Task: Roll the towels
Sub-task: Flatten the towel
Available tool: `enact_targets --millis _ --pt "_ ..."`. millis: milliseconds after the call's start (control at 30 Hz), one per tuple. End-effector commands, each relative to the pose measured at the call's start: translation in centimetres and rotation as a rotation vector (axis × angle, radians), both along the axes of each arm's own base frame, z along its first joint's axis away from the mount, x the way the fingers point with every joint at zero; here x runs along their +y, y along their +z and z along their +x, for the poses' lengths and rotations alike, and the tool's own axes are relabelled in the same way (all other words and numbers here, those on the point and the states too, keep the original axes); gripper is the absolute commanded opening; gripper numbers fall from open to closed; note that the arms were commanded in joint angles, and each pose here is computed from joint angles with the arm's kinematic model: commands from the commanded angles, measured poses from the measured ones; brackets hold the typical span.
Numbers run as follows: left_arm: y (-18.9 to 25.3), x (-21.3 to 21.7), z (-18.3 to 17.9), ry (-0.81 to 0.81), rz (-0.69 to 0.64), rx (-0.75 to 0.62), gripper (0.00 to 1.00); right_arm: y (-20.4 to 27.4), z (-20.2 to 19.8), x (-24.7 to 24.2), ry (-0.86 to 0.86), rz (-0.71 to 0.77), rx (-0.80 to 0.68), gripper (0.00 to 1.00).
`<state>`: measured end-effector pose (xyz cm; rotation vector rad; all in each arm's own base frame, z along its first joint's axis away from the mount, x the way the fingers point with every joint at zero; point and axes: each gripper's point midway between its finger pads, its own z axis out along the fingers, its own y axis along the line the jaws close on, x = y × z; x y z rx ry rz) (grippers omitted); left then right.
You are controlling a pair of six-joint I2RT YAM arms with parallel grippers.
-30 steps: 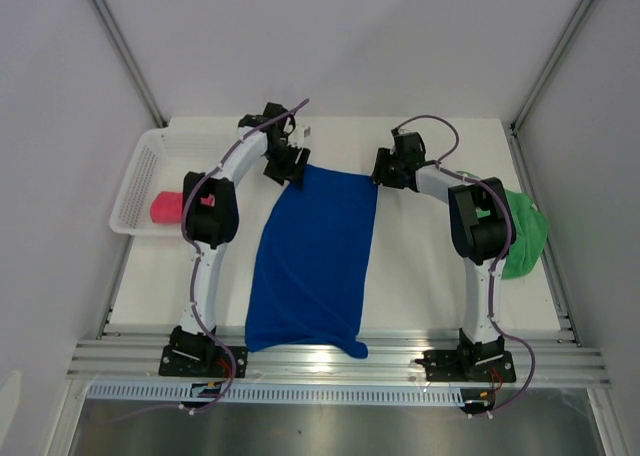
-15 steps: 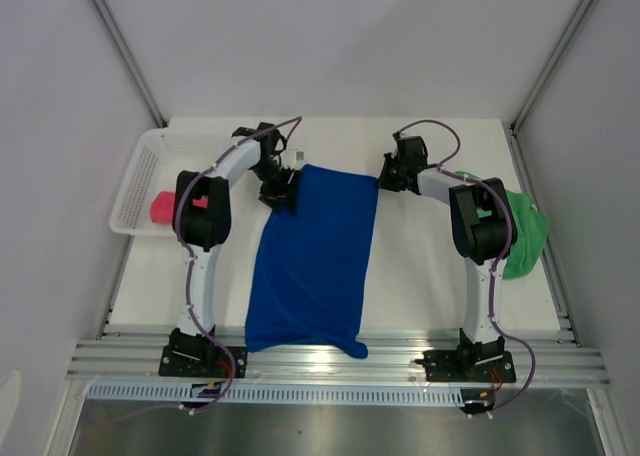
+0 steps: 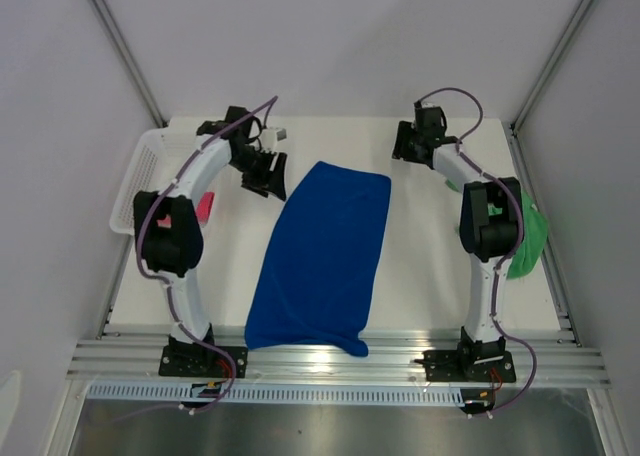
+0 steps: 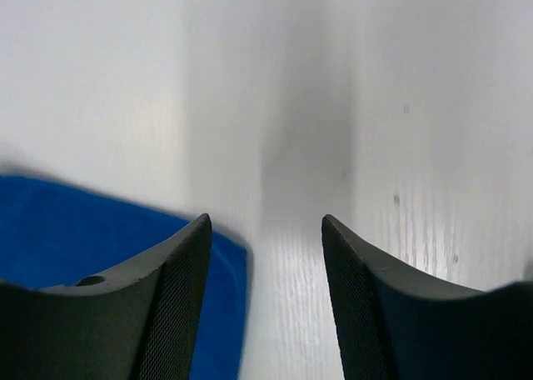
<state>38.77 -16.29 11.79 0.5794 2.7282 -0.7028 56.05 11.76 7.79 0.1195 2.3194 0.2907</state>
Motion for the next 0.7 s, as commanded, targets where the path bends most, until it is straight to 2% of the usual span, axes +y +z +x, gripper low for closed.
enact_targets --millis 0,100,133,200,333,433,667 --pt "3.9 4.8 1.1 0.096 0.021 -0.168 0.65 5.7 2.2 5.3 0.004 -0.073 -0.182 0.59" --pt "2.9 7.6 0.9 0.182 0.045 -0.175 0.66 6.6 3.3 10.6 0.056 -0.078 -0.241 0.6" --pt "2.7 9.1 0.6 0.222 0.047 -0.175 0.66 6.4 2.7 14.0 0.102 -0.066 -0.246 0.6" --pt "1.7 10.6 0.1 0.267 0.046 -0.157 0.66 4.7 3.2 18.1 0.159 -0.053 -0.23 0.59" --pt "1.7 12.8 -0.5 0.324 0.02 -0.166 0.65 1.4 1.4 26.2 0.28 -0.095 -0.219 0.59" --pt "1.6 13.1 -0.9 0.32 0.023 -0.175 0.65 -1.3 0.0 28.1 0.32 -0.17 -0.205 0.6" --pt "1.8 13.1 -1.0 0.314 0.011 -0.187 0.66 -5.3 -3.4 28.6 0.42 -0.296 -0.114 0.57"
